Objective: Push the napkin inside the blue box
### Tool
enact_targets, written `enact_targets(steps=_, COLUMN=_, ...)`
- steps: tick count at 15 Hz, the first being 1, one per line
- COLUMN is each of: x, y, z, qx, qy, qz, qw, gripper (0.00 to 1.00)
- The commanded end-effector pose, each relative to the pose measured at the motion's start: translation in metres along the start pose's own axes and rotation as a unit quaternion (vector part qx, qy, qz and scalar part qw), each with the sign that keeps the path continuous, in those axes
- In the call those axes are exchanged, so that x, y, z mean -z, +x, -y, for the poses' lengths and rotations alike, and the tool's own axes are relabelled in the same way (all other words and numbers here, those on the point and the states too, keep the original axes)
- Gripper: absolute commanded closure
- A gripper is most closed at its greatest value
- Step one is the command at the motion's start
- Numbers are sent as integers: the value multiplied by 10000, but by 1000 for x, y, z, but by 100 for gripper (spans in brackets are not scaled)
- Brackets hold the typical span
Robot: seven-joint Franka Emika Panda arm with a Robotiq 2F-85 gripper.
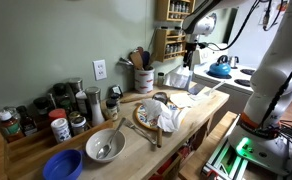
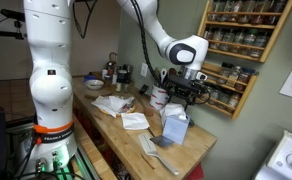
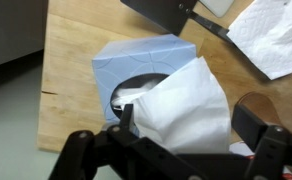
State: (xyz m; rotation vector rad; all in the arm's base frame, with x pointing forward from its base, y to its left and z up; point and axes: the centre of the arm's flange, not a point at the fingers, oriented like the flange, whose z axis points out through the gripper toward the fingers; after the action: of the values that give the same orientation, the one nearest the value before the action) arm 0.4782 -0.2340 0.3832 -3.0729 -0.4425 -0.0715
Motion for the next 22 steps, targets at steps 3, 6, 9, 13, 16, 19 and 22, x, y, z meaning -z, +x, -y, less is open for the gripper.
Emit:
enact_targets(steps=3, x=-12, y=5, z=-8, qx=223, qy=120, qz=-131, qw=9996, gripper=24)
enact_targets(steps=6, x=-15, y=7, z=-8, qx=280, qy=128, qz=-162, qw=9994, gripper=41)
enact_targets(steps=9, x=-15, y=7, z=-10, qx=270, qy=110, qz=-179, qw=9994, gripper=39)
enact_targets(steps=13, x=-13, y=6, z=-16, qx=212, qy=70, qz=-212, qw=9995, gripper=36)
enact_targets(steps=16, x=-11, y=7, z=-17, qx=221, qy=32, qz=-253, qw=9994, gripper=64)
enact_targets(steps=19, x=-11, y=7, z=-17, qx=271, qy=10, qz=-271, qw=9993, gripper=88)
enact_targets(steps=22, x=-9, y=6, z=-16, qx=307, qy=23, qz=-255, qw=9992, gripper=100)
